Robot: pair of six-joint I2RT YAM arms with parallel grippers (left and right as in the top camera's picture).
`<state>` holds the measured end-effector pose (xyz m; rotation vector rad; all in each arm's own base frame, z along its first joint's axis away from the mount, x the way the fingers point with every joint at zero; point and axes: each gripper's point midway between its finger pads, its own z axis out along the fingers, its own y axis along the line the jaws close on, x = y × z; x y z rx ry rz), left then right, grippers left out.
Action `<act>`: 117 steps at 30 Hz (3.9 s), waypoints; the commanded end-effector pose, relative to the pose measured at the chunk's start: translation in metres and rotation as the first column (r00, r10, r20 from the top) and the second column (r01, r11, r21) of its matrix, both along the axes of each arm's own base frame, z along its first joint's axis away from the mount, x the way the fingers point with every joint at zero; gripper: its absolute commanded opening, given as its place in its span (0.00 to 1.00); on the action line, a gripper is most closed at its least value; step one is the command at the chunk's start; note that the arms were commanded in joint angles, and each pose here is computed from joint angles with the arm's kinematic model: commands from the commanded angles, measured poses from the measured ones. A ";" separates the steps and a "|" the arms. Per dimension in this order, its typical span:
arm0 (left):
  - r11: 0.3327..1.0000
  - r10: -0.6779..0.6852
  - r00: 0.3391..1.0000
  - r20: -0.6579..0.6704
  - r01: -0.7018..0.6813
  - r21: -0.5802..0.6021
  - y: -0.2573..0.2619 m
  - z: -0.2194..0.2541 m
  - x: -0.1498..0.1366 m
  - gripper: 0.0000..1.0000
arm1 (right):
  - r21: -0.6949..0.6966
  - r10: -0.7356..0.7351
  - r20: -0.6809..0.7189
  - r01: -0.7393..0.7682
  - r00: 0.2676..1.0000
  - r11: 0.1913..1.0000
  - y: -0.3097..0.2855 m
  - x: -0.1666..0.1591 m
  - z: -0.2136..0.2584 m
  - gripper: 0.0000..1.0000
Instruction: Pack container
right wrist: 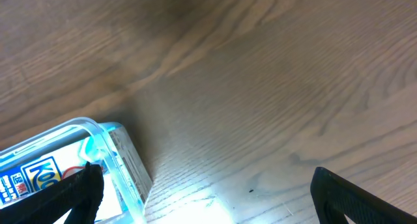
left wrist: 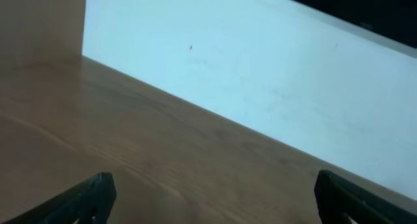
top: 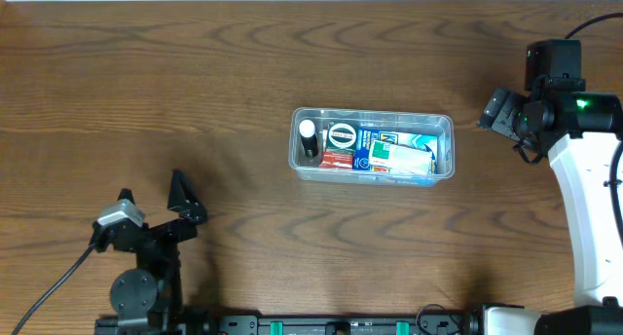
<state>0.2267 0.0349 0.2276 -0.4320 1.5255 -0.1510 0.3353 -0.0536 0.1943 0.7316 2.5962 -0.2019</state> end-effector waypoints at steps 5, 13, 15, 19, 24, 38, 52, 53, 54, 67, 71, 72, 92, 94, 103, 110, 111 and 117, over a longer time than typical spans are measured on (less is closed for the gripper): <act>1.000 -0.022 0.999 0.038 0.023 -0.008 -0.002 -0.027 0.012 0.98 | -0.007 -0.010 0.019 0.010 1.000 1.000 -0.004 0.001 0.007 0.99; 1.000 -0.018 0.999 0.029 0.018 0.007 -0.001 -0.034 0.013 0.98 | -0.007 -0.010 0.019 0.010 1.000 1.000 -0.004 0.001 0.007 0.99; 1.000 -0.018 1.000 0.023 0.018 0.012 -0.001 -0.036 0.014 0.98 | -0.007 -0.010 0.019 0.010 1.000 1.000 -0.004 0.001 0.007 0.99; 1.000 -0.018 1.000 -0.002 0.018 0.009 0.000 -0.049 0.016 0.98 | -0.007 -0.010 0.019 0.010 1.000 1.000 -0.004 0.001 0.007 0.99; 1.000 -0.017 0.999 -0.047 0.018 0.006 0.000 -0.067 0.017 0.98 | -0.007 -0.010 0.019 0.010 1.000 1.000 -0.004 0.001 0.007 0.99; 0.995 -0.020 0.987 -0.162 0.035 0.091 -0.001 -0.091 0.014 0.98 | -0.007 -0.010 0.019 0.010 1.000 1.000 -0.004 0.001 0.007 0.99; 0.995 -0.024 0.986 -0.164 0.039 0.090 -0.001 -0.092 0.015 0.97 | -0.007 -0.010 0.019 0.010 1.000 1.000 -0.004 0.001 0.007 0.99; 0.995 -0.024 0.986 -0.163 0.039 0.091 -0.001 -0.092 0.015 0.98 | -0.007 -0.010 0.019 0.010 1.000 1.000 -0.004 0.001 0.007 0.99; 0.995 -0.024 0.986 -0.164 0.039 0.090 -0.001 -0.092 0.015 0.98 | -0.007 -0.010 0.019 0.010 1.000 1.000 -0.004 0.001 0.007 0.99; 0.995 -0.024 0.986 -0.163 0.039 0.091 -0.001 -0.092 0.015 0.98 | -0.007 -0.010 0.019 0.010 1.000 1.000 -0.004 0.001 0.007 0.99; 0.994 -0.052 0.985 -0.163 0.067 0.091 -0.008 -0.092 0.016 0.98 | -0.007 -0.010 0.019 0.010 1.000 1.000 -0.004 0.001 0.007 0.99; 0.992 -0.067 0.984 -0.163 0.083 0.091 -0.012 -0.092 0.016 0.98 | -0.007 -0.010 0.019 0.010 1.000 1.000 -0.004 0.001 0.007 0.99; 0.981 -0.153 0.975 -0.163 0.170 0.091 -0.033 -0.092 0.017 0.98 | -0.011 -0.009 0.147 0.010 0.989 1.000 -0.003 -0.013 0.047 0.99; 0.981 -0.153 0.975 -0.163 0.170 0.091 -0.033 -0.092 0.017 0.98 | -0.013 -0.008 0.204 0.011 0.979 1.000 -0.002 -0.021 0.064 0.99; 0.981 -0.153 0.975 -0.164 0.170 0.090 -0.033 -0.092 0.017 0.98 | -0.080 -0.039 0.443 0.083 0.895 0.993 -0.014 -0.079 0.132 0.99; 0.981 -0.153 0.975 -0.163 0.169 0.090 -0.033 -0.092 0.017 0.98 | -0.096 -0.050 0.502 0.113 0.863 0.989 -0.018 -0.119 0.104 0.99; 0.981 -0.153 0.975 -0.164 0.170 0.090 -0.033 -0.092 0.017 0.98 | -0.090 -0.050 0.518 0.113 0.854 0.989 -0.017 -0.122 0.097 0.99; 0.981 -0.153 0.975 -0.163 0.170 0.091 -0.033 -0.092 0.017 0.98 | 0.082 -0.063 0.565 0.019 0.823 0.996 0.014 -0.130 0.036 0.99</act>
